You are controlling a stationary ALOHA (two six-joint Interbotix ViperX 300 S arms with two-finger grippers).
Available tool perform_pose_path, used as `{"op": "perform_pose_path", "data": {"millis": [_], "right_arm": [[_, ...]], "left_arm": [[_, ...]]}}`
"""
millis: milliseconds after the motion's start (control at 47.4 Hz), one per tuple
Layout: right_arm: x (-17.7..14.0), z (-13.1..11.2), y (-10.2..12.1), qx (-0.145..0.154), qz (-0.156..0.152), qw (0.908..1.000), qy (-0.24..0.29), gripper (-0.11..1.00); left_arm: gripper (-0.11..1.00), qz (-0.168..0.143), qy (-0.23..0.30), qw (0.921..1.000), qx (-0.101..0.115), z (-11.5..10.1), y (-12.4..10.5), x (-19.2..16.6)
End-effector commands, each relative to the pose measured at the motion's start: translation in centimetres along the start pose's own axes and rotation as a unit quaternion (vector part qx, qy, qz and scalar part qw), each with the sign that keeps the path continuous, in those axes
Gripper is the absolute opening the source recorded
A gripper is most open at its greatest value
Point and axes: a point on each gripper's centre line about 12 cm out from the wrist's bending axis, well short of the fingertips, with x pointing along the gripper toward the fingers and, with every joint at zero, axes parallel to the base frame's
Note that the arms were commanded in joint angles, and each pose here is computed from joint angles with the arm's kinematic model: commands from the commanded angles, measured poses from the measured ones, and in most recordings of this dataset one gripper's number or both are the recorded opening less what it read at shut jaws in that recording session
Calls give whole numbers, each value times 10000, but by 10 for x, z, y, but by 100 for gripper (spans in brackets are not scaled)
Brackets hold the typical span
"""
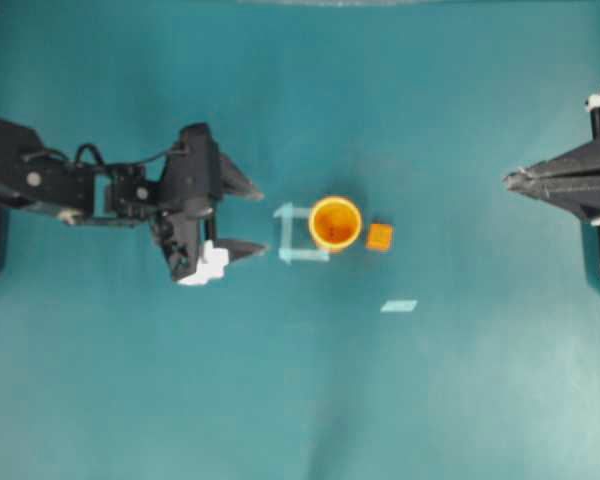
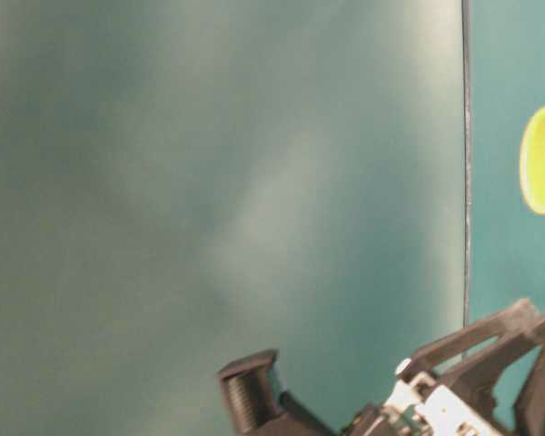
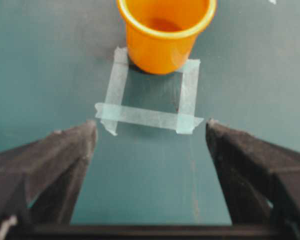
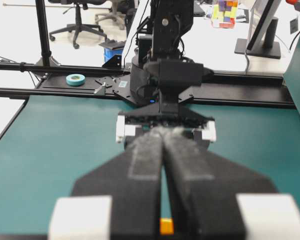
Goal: Lift the orange cup with left arm.
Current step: 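Open the left gripper and move it toward the orange cup, then position the open left gripper around the orange cup's body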
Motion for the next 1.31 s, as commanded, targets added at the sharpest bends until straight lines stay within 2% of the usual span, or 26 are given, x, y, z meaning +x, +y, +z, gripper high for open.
{"op": "perform_pose_path", "data": {"millis": [0,211,464,1287], "right_arm": [[2,11,0,-8,-2,9999,-146,0],[2,11,0,-16,-2,9999,-146,0],[2,10,0,-16,-1,10000,-77,0],[3,8,0,-8,0,10000,-31,0]], "left_arm": [[86,-34,-244,9997,13,14,-3,6],[86,-63,-280,9996,30,23,-6,25],[86,-97,-139,9998,60,18,-10,48],[86,-105,-285,9995,93,33,-11,78]]}}
